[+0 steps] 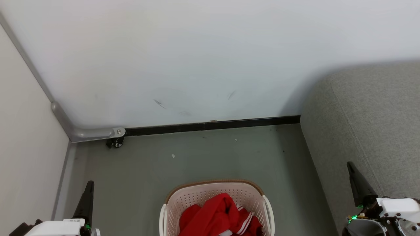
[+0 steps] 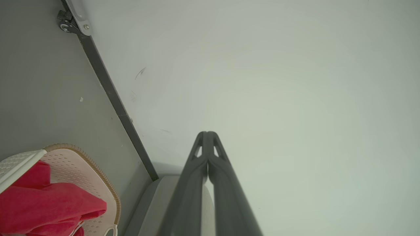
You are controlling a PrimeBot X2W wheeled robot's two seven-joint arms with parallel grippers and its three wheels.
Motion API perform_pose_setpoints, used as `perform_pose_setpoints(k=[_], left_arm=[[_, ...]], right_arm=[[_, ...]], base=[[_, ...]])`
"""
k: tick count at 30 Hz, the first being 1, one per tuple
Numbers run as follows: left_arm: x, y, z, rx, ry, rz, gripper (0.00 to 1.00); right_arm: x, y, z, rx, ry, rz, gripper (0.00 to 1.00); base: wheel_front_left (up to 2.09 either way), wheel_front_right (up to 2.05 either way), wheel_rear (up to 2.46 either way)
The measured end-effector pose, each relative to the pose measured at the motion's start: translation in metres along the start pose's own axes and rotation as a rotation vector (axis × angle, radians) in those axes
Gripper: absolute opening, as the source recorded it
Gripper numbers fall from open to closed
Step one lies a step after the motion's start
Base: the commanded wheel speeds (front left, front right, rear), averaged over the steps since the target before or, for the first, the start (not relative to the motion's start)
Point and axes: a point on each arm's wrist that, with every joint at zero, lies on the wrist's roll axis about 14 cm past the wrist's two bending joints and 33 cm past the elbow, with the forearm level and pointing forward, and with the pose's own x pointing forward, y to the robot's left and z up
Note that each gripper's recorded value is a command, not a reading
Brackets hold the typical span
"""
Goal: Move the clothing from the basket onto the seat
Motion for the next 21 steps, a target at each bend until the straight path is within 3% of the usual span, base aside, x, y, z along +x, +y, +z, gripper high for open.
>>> perform_pose_setpoints(k=[18, 19, 21], left_arm=[[0.0000, 0.0000, -0.0001, 0.000, 0.000, 0.000, 0.00], [0.0000, 0.0000, -0.0001, 0.000, 0.000, 0.000, 1.00], [-0.0031, 0.0090, -0.0022, -0.009, 0.000, 0.026, 1.00]], right_arm=[[0.0000, 0.0000, 0.0001, 0.000, 0.000, 0.000, 0.00], [0.0000, 0.0000, 0.0001, 0.000, 0.000, 0.000, 1.00], [-0.0032, -0.0087, -0.0018, 0.008, 0.000, -0.025, 1.00]], base=[[0.00, 0.00, 0.00], [0.00, 0.00, 0.00], [0.00, 0.00, 0.00]])
